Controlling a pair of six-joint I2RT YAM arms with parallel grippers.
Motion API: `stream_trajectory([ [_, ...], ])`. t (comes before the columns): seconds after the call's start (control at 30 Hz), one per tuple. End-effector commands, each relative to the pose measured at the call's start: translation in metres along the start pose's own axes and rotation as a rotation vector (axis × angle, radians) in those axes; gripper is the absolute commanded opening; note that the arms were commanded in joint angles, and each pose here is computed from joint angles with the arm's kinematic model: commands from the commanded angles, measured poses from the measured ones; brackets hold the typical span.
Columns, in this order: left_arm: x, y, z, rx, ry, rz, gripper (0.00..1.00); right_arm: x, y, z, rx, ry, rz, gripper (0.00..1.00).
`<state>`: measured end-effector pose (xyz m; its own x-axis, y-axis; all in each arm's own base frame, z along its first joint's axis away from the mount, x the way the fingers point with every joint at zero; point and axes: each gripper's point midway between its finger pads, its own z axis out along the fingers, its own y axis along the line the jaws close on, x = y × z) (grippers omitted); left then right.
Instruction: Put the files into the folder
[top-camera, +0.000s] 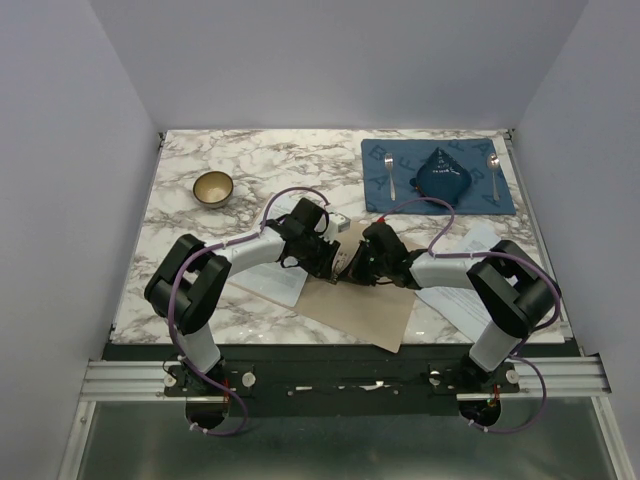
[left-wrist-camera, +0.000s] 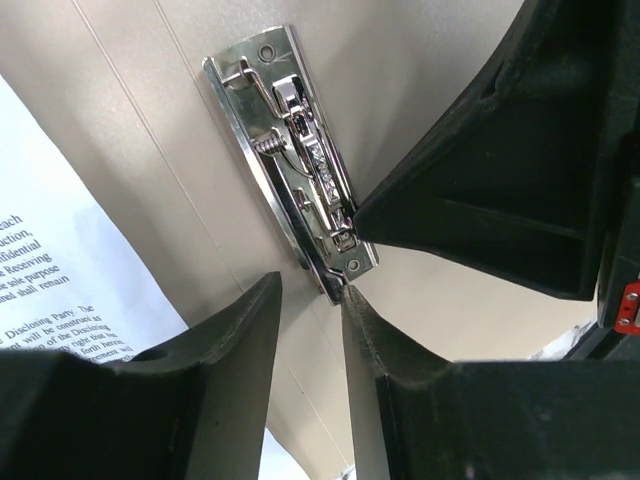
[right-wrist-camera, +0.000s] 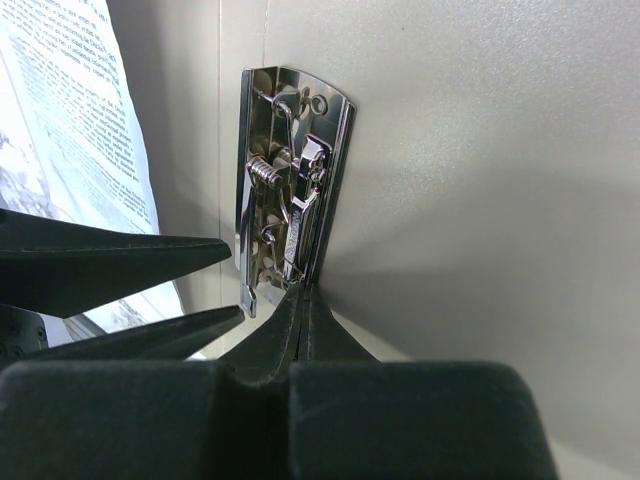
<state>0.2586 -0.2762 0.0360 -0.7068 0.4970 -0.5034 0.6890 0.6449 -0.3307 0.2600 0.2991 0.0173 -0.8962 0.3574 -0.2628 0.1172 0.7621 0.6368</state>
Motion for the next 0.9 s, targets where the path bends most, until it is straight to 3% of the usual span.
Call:
stream_trajectory([
  [0.0,-0.002,0.005,0.004,-0.027,-0.013,0.004,0.4,0.02,-0.049,0.006,0.151,0.049,-0.003,0.0],
  [0.3,0.004,0.01,0.007,-0.045,0.005,0.008,0.33,0.022,-0.051,0.006,0.155,0.051,0.002,0.0],
  [0.87,0.011,0.001,0.009,-0.03,0.05,0.03,0.33,0.024,-0.053,0.007,0.16,0.059,0.009,0.0],
])
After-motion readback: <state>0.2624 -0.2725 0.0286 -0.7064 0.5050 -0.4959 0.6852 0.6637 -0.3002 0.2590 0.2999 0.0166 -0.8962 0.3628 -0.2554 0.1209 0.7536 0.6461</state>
